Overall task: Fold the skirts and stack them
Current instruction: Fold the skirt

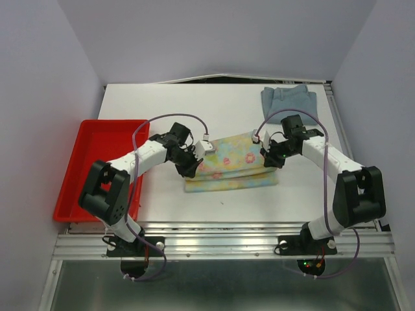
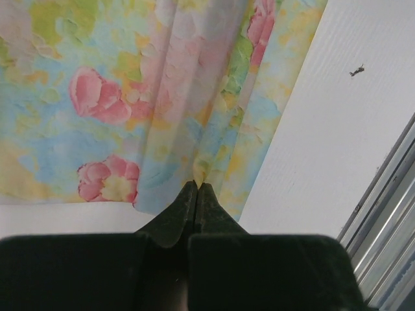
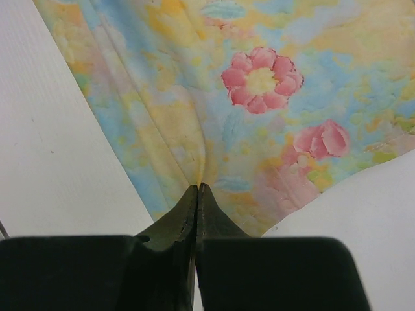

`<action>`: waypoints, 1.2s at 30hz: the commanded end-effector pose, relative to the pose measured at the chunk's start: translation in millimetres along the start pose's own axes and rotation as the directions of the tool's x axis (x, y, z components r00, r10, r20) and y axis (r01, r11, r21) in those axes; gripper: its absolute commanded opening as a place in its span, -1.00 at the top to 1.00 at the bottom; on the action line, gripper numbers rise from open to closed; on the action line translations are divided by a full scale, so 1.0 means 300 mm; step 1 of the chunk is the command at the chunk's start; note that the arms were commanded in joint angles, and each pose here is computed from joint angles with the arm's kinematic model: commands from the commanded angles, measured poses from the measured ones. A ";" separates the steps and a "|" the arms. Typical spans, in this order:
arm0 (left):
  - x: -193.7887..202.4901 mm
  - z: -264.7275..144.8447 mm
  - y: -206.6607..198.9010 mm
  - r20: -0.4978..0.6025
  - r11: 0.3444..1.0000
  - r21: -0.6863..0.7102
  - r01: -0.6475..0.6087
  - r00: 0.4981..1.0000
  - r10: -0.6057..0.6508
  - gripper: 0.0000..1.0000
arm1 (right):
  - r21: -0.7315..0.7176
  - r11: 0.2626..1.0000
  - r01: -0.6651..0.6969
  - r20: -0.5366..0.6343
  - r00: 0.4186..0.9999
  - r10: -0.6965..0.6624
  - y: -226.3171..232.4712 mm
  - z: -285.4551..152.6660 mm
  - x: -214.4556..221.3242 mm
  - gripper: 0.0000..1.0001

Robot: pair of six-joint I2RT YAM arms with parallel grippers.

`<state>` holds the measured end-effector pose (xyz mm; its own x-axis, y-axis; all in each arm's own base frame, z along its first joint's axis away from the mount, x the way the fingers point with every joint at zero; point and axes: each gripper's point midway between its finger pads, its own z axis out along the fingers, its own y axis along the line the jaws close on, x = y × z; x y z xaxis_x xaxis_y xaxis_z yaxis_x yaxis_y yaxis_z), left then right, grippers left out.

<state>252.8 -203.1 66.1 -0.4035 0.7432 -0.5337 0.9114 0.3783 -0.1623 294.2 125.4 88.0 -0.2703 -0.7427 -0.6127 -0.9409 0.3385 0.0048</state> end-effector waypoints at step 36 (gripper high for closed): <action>-0.077 0.024 -0.039 0.029 0.996 0.007 -0.088 0.996 0.088 -0.11 | 0.007 0.988 -0.156 -0.085 0.984 0.156 -0.035 0.004 0.004 -0.06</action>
<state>242.8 -222.6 68.2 -0.3688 0.7476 -0.5523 0.9280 0.3302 -0.1727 302.4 124.6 92.2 -0.4318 -0.7146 -0.5503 -0.8862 0.4496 0.1115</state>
